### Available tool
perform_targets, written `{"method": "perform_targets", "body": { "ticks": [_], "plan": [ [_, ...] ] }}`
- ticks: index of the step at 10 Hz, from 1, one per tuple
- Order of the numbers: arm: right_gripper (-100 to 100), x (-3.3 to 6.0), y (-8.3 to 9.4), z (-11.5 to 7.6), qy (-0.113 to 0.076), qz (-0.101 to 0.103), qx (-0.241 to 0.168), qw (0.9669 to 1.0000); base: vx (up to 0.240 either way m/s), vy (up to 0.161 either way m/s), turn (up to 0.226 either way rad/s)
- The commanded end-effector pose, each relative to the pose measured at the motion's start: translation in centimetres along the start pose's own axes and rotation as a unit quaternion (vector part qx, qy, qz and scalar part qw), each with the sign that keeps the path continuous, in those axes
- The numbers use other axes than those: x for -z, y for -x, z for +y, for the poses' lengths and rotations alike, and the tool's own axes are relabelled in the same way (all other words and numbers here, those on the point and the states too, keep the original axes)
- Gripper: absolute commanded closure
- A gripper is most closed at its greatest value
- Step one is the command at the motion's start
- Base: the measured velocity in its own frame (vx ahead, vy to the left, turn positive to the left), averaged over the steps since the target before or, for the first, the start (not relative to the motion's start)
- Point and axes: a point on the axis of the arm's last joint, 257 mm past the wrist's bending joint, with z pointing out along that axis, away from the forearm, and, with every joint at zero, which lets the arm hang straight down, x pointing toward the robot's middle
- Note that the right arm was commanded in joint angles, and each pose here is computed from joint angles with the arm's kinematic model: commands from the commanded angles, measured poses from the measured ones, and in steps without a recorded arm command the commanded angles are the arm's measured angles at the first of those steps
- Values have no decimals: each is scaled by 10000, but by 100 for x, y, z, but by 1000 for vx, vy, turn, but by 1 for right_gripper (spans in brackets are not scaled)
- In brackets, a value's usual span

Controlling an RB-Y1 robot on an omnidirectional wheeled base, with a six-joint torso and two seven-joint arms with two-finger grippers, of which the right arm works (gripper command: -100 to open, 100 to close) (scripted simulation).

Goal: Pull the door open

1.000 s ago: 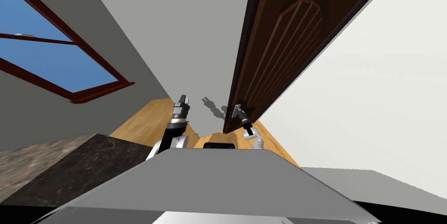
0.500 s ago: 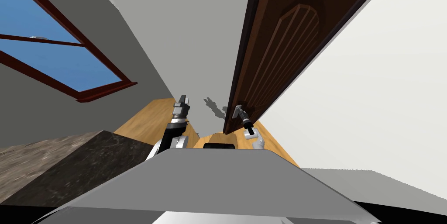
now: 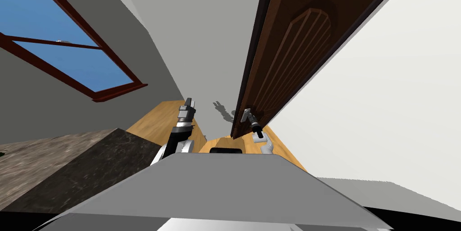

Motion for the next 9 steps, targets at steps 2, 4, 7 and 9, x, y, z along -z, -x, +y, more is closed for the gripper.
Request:
{"method": "perform_targets", "body": {
  "ticks": [2,4,7,9],
  "plan": [
    [100,18,113,-294,-382,-68,-342,9987,-27,2,42],
    [100,19,132,-308,-406,-116,-598,9973,-25,-3,20],
    [100,36,135,-460,-644,-127,-1057,9922,-32,-5,54],
    [100,57,117,-596,-858,-95,-1305,9877,-16,-10,44]
  ]
}}
